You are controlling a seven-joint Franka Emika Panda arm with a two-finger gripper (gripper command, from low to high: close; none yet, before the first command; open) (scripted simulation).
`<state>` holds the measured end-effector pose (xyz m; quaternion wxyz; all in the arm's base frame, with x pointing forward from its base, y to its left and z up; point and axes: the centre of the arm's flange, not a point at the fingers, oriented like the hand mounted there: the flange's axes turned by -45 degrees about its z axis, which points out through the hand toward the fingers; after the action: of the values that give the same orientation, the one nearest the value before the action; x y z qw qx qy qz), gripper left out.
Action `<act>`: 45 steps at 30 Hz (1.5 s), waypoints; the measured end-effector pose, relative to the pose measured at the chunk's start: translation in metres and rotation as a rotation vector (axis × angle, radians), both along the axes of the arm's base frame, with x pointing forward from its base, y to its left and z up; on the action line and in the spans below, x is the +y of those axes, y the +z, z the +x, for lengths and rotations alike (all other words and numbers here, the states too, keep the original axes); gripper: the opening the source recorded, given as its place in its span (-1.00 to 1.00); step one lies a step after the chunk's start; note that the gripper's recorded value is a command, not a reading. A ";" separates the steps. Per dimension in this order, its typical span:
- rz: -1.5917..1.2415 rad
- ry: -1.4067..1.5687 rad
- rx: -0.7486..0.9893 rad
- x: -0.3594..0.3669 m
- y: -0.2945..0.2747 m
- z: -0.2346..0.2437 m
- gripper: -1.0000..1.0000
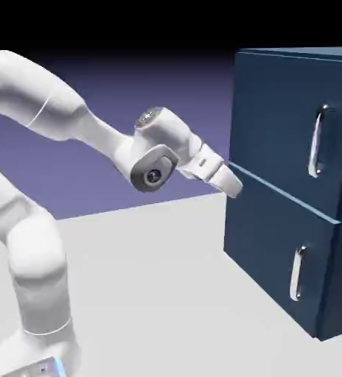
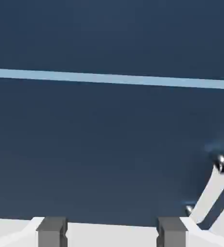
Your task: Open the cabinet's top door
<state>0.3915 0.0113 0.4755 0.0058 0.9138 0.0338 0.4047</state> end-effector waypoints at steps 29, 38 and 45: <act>-0.005 0.048 -0.397 -0.003 0.119 -0.008 0.00; 0.012 0.033 -0.510 -0.032 0.124 -0.003 0.00; 0.028 0.018 -0.587 -0.060 0.117 0.007 0.00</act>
<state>0.3987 -0.0484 0.5925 -0.0011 0.7572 0.0333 0.6524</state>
